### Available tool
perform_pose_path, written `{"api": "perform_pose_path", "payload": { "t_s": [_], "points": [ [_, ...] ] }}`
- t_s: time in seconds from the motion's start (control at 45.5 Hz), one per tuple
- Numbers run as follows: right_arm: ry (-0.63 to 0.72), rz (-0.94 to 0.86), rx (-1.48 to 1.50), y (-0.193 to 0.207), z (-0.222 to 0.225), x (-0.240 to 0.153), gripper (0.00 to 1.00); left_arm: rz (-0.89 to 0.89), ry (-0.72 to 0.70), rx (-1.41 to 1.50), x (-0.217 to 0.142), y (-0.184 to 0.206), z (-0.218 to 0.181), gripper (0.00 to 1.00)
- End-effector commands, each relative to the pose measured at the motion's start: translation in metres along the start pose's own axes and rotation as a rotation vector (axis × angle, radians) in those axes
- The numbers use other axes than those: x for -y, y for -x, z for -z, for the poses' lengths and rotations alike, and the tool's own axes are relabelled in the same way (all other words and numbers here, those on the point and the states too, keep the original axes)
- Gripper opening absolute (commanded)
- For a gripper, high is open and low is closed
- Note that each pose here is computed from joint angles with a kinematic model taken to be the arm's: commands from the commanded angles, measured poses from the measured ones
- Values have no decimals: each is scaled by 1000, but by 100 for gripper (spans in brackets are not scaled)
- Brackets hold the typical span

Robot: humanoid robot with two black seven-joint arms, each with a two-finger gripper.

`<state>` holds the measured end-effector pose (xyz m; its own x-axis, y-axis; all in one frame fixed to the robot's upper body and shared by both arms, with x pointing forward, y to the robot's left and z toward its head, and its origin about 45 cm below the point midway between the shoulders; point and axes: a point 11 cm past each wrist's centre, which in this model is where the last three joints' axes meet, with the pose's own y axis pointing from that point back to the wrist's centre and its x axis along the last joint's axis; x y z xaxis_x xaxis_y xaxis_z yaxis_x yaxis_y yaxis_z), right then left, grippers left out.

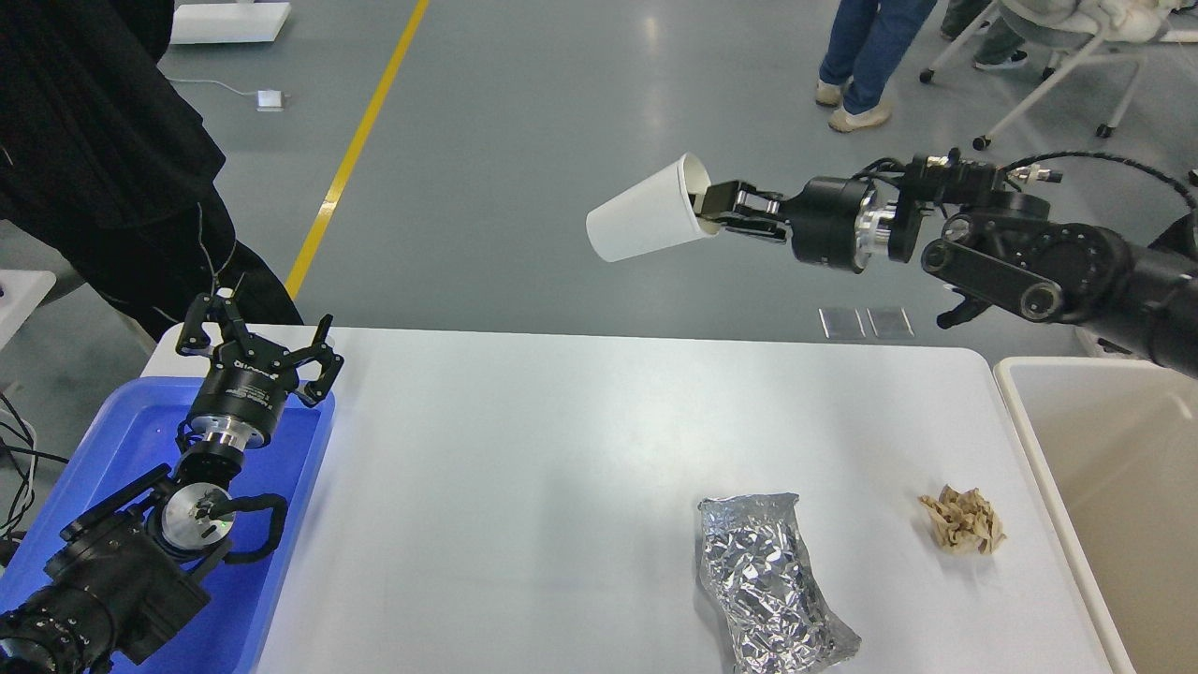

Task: Tidy desktop

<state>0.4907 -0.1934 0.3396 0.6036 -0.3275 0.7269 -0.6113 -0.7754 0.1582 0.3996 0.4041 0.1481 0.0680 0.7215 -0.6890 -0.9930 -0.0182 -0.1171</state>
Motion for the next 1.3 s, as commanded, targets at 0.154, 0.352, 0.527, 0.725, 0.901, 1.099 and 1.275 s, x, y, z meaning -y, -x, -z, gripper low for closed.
{"api": "perform_pose_path", "payload": {
  "t_s": [0.154, 0.352, 0.527, 0.725, 0.901, 1.099, 1.275],
  "points": [
    [57, -365, 161, -92, -29, -62, 0, 0, 0, 0, 0, 0, 0, 100],
    [207, -513, 149, -116, -70, -112, 0, 0, 0, 0, 0, 0, 0, 100],
    [484, -668, 82, -126, -125, -198, 0, 1, 0, -1, 0, 0, 0, 100],
    [748, -739, 90, -110, -165, -271, 0, 0, 0, 0, 0, 0, 0, 100],
    [977, -771, 121, -82, -195, -323, 0, 1, 0, -1, 0, 0, 0, 100],
    [1202, -805, 179, -38, -224, -364, 0, 1, 0, -1, 0, 0, 0, 100],
    [1407, -828, 317, 4, -242, -395, 0, 1, 0, -1, 0, 0, 0, 100]
  ]
}}
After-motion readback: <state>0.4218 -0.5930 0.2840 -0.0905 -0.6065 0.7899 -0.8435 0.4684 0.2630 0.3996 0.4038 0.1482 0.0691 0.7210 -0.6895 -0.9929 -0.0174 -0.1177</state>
